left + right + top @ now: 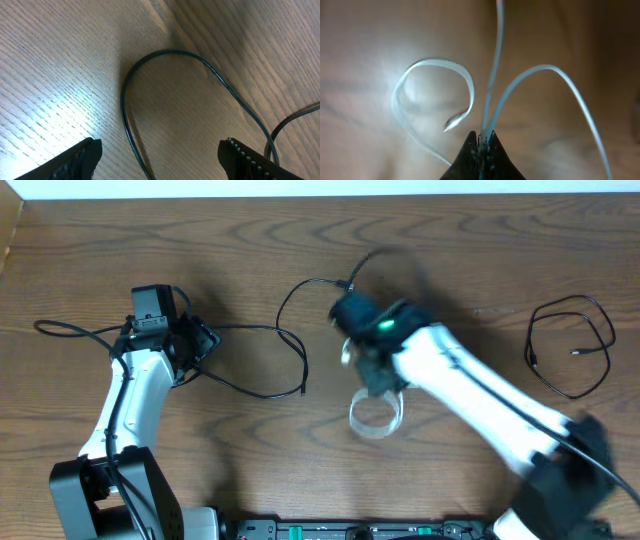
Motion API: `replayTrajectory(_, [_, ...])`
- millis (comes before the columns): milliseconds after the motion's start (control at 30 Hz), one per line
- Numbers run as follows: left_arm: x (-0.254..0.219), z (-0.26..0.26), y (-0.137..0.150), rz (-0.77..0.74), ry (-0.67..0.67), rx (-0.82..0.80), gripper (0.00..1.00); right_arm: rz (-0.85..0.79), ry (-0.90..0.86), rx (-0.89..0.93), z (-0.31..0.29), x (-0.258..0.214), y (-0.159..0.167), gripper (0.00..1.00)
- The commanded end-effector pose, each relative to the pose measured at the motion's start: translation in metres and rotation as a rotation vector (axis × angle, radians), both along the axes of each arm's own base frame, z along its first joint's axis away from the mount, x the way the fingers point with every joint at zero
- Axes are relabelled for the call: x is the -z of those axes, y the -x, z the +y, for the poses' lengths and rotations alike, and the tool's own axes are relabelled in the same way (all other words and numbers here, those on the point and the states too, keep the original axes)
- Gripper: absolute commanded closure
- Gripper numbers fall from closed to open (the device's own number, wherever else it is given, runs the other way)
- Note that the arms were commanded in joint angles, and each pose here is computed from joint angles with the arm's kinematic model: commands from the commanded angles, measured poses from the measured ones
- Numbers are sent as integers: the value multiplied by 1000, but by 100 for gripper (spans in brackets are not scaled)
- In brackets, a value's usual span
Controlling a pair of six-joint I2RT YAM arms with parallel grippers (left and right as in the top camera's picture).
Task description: Untangle cables
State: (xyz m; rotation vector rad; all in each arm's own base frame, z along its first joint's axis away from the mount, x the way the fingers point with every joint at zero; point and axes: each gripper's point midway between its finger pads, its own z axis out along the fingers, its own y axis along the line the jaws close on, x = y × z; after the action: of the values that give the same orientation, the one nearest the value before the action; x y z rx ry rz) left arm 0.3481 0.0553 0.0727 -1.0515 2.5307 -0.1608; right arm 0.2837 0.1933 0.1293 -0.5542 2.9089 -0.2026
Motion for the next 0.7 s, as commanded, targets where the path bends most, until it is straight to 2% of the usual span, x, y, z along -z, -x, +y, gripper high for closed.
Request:
replayTrajectory(0, [-7,4,-3,-18,-14,-11,21,-240,15,109,-38,-54,-39,99])
replayTrajectory(133, [-7,4,-3,-18,-14,-11,21,-388,-2,240,-78,-84,-71,99])
replayTrajectory(367, [-7,4,-3,-19,-14,-11,21,-499,3,486,-165,-98,-112,99])
replayTrajectory(500, [-7,4,-3,-19,-14,-11,21,-533,26,640,-226,-102,-119,99])
replayTrajectory(667, [-7,4,-3,-19,-14,-11,21,-527,56,792,-288,-100,-109,99])
